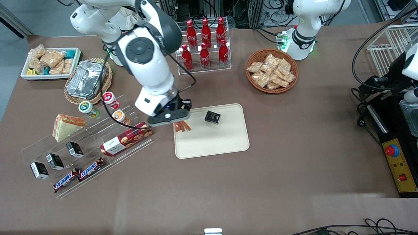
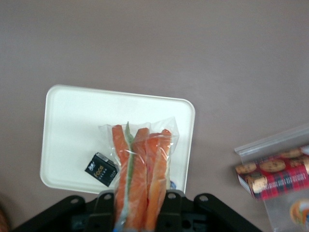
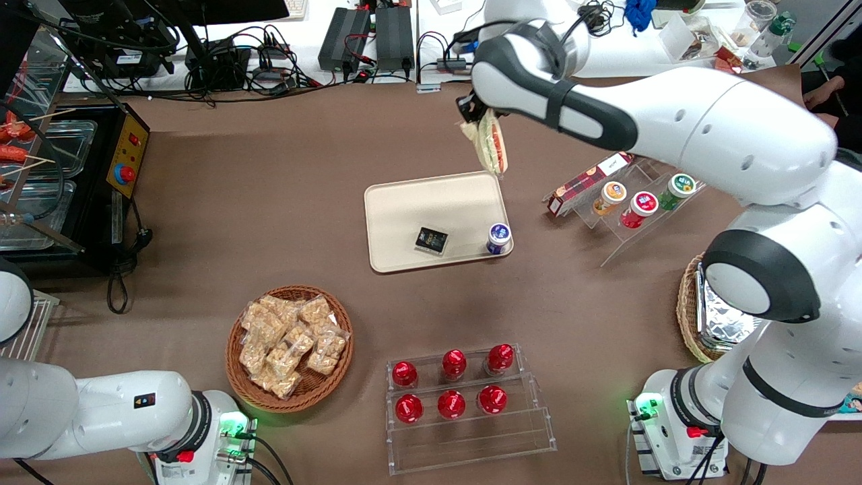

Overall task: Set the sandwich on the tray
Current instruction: 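Carry the sandwich over the cream tray and lower it beside the black box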

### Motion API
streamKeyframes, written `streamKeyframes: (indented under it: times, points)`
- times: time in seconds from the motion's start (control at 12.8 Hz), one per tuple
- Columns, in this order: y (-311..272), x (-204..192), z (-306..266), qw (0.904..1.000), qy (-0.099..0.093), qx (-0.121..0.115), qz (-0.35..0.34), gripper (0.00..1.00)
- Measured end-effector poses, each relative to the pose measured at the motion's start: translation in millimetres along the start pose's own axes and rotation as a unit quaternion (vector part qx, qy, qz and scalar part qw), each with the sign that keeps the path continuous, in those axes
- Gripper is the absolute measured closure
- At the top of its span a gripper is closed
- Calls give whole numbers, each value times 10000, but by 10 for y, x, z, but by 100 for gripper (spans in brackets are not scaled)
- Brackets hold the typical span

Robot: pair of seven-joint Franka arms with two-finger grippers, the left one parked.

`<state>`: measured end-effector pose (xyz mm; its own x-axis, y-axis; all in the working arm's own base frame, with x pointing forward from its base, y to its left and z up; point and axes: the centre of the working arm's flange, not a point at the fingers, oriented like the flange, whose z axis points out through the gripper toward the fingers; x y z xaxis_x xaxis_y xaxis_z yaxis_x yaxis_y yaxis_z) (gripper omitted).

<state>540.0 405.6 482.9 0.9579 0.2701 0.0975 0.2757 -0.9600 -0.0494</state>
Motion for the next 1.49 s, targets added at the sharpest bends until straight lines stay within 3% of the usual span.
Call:
streamKeyframes:
  times: [0.23,0.63,0.94,1.25,1.49]
  points:
    - [-301,13,435,9945,87,-80,-1037,80]
    - [-448,124,1220,9713,277,-255,-2347,80]
    - [-480,173,1722,9421,428,-386,-3303,80]
    - [-621,115,2176,9061,520,-364,-4184,80]
    - [-737,19,2489,8668,513,-79,-4959,80]
